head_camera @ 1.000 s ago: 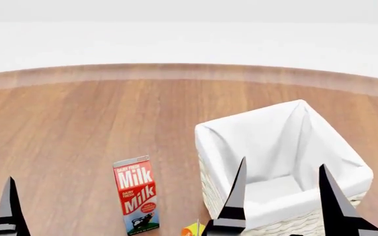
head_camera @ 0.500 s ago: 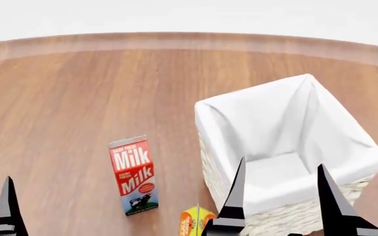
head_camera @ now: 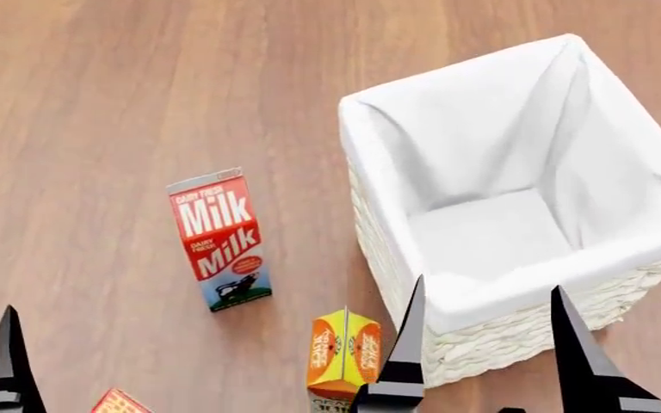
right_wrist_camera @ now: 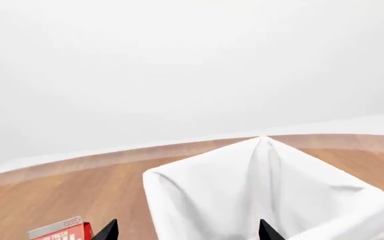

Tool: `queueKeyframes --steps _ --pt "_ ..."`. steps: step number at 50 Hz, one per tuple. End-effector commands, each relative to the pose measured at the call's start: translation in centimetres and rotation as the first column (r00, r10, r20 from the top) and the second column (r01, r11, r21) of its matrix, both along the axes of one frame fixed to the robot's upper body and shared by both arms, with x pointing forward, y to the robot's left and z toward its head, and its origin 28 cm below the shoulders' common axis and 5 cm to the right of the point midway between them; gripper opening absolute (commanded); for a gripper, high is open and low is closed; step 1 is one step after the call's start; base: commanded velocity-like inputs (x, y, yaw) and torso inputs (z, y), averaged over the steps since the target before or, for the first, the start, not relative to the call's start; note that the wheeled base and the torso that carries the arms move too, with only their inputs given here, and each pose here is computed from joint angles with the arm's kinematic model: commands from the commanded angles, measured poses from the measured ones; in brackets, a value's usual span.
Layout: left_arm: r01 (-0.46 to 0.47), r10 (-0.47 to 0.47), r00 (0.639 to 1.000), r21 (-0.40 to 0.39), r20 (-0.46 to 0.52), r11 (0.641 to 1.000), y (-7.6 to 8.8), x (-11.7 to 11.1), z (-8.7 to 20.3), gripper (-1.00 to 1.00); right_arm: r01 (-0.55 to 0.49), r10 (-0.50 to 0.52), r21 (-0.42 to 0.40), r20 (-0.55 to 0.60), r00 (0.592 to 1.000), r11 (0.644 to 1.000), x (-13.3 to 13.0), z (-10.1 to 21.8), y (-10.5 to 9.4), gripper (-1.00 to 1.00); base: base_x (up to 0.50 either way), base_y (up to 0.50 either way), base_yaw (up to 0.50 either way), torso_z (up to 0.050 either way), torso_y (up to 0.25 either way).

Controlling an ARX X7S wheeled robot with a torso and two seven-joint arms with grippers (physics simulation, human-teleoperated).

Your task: Pick up the orange juice, and put it in the basket.

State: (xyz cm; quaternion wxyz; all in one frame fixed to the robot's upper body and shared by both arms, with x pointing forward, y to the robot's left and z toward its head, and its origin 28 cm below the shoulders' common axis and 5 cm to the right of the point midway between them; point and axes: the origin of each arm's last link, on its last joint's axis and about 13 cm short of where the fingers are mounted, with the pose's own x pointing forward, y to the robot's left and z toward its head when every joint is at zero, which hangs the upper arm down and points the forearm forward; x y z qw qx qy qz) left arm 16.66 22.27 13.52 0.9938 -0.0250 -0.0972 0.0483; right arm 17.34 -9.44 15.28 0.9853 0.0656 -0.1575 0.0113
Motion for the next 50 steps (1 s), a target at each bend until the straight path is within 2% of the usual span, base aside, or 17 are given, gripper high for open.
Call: queueKeyframes --steps 1,8,9,30,35,50 --pt "-0.057 0.058 0.998 -0.024 0.035 0.998 0.5 0.4 0.1 1.0 0.007 -0.007 0.0 0.013 1.0 1.0 0.3 0.0 -0.2 1.0 0.0 0.0 0.0 0.032 -0.236" --pt "-0.047 0.049 0.998 -0.039 0.046 0.998 0.4 0.3 0.0 1.0 0.009 -0.009 -0.005 0.013 1.0 1.0 0.3 -0.1 -0.1 1.0 0.0 0.0 0.0 0.031 -0.234" --pt "-0.043 0.046 0.997 -0.057 0.06 0.997 0.4 0.2 0.1 1.0 0.007 -0.007 -0.011 0.017 1.0 1.0 0.4 -0.1 0.0 1.0 0.0 0.0 0.0 0.0 0.0" --pt "-0.045 0.048 0.997 -0.054 0.06 0.998 0.6 0.3 0.3 1.0 -0.025 0.025 -0.011 0.009 1.0 1.0 0.5 -1.6 2.4 1.0 0.0 0.0 0.0 0.0 0.0" --pt "-0.043 0.045 0.998 -0.053 0.049 0.998 0.6 0.5 0.0 1.0 -0.04 0.04 -0.001 0.006 0.999 0.999 0.9 -1.9 3.8 1.0 0.0 0.0 0.0 0.0 0.0" --pt "-0.054 0.058 0.997 -0.059 0.059 0.997 0.8 0.3 0.3 1.0 -0.012 0.013 0.027 -0.014 1.0 1.0 1.0 -3.3 5.7 1.0 0.0 0.0 0.0 0.0 0.0"
